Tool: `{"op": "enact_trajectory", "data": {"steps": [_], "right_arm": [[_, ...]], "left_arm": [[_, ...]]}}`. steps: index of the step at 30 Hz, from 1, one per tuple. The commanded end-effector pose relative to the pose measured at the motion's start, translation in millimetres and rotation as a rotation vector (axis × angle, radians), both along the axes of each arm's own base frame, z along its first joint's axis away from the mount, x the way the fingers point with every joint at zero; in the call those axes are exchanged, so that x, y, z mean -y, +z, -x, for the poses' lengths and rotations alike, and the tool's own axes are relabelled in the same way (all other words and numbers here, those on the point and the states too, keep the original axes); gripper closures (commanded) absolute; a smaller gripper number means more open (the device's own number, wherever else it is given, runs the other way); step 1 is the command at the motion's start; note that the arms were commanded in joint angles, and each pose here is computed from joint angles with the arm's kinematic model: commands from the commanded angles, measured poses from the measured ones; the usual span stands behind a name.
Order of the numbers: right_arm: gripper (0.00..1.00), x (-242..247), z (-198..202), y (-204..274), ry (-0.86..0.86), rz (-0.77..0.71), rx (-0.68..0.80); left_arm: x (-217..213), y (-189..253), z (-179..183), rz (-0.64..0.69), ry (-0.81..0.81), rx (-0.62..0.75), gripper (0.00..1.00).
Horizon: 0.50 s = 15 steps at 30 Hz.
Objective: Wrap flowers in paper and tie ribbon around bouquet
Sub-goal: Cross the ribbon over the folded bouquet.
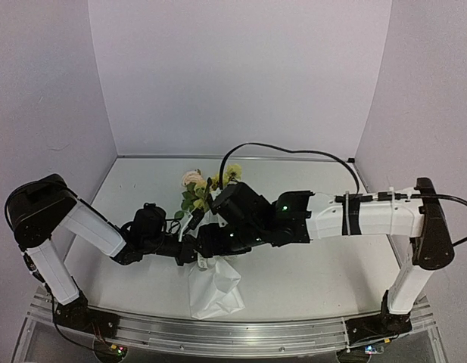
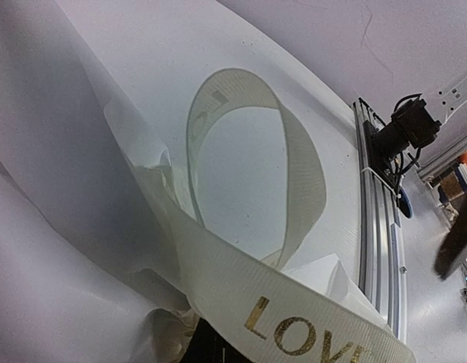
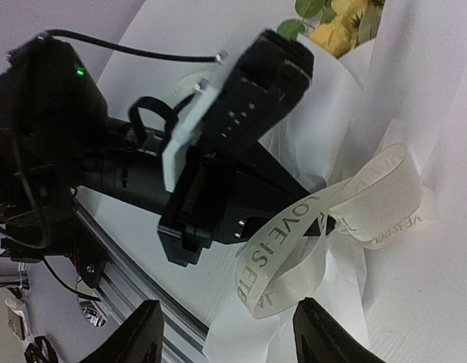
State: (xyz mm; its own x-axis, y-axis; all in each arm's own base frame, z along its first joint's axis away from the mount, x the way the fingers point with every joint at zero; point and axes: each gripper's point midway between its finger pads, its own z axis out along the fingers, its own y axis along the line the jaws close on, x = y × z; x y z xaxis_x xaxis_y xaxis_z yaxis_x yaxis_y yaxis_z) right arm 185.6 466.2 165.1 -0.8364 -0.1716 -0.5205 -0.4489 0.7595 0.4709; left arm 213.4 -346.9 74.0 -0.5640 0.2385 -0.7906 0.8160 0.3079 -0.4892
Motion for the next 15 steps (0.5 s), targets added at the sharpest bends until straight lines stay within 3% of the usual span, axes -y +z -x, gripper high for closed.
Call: {"op": "enact_trajectory", "data": {"steps": [1,7,15], "right_arm": [[0.41,-10,-9,-15,-0.046,-0.081,-0.14],[0.46,-17,-15,-20,-0.062,-0.113,-0.173],[0.61,-22,-18,-36,-0.08,-0.11,-0.215]], "left_arm": [[5,10,-5,0.013,-0.02,0.035,1.0],[5,7,-5,0.009,-0.018,0.031,1.0],[5,6,-5,0.005,-0.016,0.029,1.0]]}}
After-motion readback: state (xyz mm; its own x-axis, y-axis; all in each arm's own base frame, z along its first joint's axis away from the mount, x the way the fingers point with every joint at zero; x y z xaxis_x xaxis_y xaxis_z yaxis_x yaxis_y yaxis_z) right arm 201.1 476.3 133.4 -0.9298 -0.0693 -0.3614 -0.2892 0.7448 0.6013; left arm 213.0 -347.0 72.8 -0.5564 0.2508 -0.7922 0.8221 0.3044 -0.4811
